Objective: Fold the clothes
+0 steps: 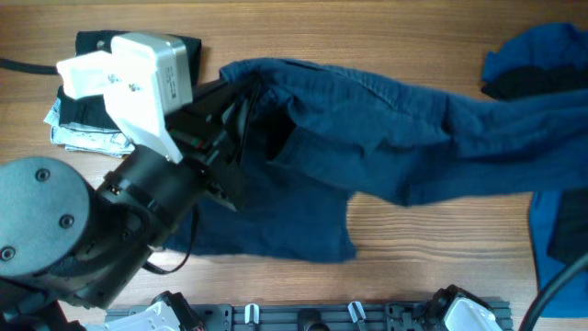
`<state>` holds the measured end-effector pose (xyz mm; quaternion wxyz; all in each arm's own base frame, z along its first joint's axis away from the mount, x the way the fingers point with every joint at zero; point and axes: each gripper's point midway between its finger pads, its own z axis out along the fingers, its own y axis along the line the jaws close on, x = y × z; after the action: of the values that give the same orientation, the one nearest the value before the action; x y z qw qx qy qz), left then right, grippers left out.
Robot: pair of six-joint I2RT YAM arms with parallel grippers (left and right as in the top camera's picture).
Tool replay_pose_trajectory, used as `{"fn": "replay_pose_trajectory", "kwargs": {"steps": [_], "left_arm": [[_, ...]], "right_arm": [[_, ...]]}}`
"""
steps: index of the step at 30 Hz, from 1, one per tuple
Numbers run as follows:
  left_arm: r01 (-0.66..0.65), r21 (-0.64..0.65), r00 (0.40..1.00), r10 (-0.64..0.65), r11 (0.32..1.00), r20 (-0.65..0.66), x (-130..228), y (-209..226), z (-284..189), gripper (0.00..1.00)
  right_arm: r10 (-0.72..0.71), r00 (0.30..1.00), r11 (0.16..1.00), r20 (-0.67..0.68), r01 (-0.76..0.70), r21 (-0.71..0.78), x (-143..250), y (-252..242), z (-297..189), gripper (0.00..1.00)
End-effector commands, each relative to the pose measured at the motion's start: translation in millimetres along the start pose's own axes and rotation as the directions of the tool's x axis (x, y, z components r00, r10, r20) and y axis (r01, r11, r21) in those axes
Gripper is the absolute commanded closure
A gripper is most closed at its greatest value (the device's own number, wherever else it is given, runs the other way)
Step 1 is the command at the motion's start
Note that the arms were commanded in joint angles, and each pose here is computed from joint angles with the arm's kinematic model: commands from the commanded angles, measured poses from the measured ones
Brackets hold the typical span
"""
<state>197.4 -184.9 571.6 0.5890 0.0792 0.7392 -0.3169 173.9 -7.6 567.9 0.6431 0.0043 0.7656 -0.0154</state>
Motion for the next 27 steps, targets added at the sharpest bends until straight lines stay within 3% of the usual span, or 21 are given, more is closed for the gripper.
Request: {"fn": "replay_pose_trajectory", "kwargs": {"steps": [1, 8, 12, 16, 17, 20, 23, 27], "left_arm": [[0.047, -0.119, 0.997, -0.038, 0.992, 0.073, -13.0, 15.6, 7.2, 0.96], [0.025, -0.361, 0.998, -0.005, 0.932, 0.056, 0.1, 66.4, 104.5, 0.96], [0.066, -0.314, 0.998, -0.056, 0.947, 0.041, 3.8, 101.4, 183.4, 0.96], [0.149, -0.086, 0.982, -0.138, 0.985, 0.127, -23.8, 127.3, 248.5, 0.96], [0.169, 0.016, 0.968, -0.169, 0.985, 0.186, -46.1, 130.4, 253.2, 0.96], [0.154, 0.129, 0.942, -0.185, 0.98, 0.279, -83.5, 127.8, 238.9, 0.96], [0.123, 0.147, 0.938, -0.164, 0.981, 0.305, -101.9, 120.0, 216.9, 0.96], [0.128, 0.053, 0.976, -0.136, 0.99, 0.169, -69.3, 130.9, 215.3, 0.96]], "right_arm": [[0.042, 0.997, 0.998, -0.067, -0.044, -0.041, 8.0, -7.6, 27.5, 0.96], [0.113, 0.954, 0.981, -0.277, -0.15, -0.119, 43.6, -45.3, 128.0, 0.96], [0.132, 0.938, 0.954, -0.319, -0.208, -0.217, 58.4, -61.9, 197.9, 0.96], [0.157, 0.962, 0.921, -0.224, -0.224, -0.317, 46.8, -80.2, 262.9, 0.96], [0.146, 0.981, 0.912, -0.129, -0.184, -0.366, 26.7, -83.1, 276.6, 0.96], [0.123, 0.992, 0.921, 0.023, -0.105, -0.375, -12.5, -85.7, 274.3, 0.96], [0.066, 0.991, 0.921, 0.116, -0.015, -0.389, -37.9, -76.1, 255.4, 0.96], [-0.018, 0.986, 0.895, 0.165, 0.089, -0.437, -45.8, -56.8, 232.4, 0.96]]}}
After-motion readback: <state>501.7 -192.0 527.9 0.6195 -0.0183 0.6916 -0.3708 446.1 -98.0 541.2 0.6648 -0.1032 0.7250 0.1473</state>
